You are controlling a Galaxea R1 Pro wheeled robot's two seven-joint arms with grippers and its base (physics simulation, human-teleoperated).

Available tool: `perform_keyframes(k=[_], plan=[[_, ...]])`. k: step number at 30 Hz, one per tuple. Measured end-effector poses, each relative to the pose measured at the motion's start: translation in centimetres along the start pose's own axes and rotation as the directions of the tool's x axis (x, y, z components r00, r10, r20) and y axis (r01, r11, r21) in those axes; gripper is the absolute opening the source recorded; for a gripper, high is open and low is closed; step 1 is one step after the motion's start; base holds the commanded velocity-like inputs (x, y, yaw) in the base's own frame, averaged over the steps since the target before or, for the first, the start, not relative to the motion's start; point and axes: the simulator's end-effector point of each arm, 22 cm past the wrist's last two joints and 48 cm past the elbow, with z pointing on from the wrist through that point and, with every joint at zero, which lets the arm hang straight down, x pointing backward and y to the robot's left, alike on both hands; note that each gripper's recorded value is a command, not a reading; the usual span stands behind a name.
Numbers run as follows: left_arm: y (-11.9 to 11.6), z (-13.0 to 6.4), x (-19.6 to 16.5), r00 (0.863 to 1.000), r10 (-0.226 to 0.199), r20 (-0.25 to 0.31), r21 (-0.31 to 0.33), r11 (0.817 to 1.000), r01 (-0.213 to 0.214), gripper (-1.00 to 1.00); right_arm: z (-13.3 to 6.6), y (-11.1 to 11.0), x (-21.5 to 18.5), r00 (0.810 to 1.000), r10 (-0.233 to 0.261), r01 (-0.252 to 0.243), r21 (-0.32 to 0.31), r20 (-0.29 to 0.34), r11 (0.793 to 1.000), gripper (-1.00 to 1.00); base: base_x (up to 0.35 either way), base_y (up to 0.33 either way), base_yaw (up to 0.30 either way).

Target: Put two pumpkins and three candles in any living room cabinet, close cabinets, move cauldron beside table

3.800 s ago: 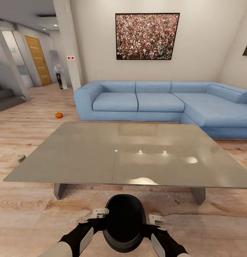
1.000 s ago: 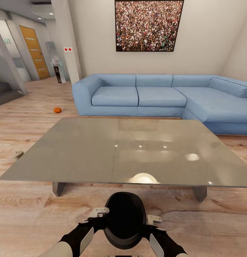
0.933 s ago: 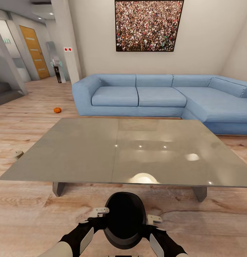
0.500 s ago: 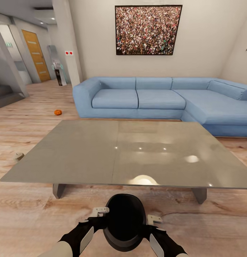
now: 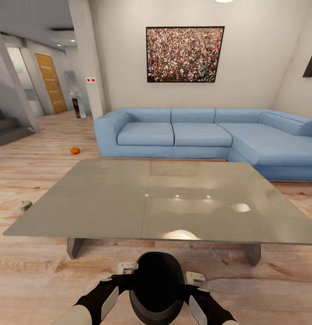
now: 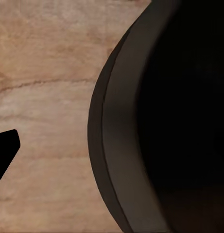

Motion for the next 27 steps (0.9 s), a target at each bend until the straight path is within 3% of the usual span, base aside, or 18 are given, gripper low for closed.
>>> perform_keyframes(k=[9, 27], plan=[[-0.2, -1.1, -0.8, 1.000, 0.005, -0.005, 0.000, 1.000, -0.005, 1.00, -1.0, 0.4, -1.6, 0.999, -0.006, 0.006, -0.006, 0.034, 1.000, 1.00, 0.000, 0.000, 0.000], [-0.7, -3.9, -3.0, 0.999, -0.004, -0.040, -0.006, 1.000, 0.003, 1.00, -4.0, 1.3, -4.4, 0.999, -0.007, 0.007, -0.004, 0.034, 1.000, 1.00, -0.002, 0.000, 0.000]])
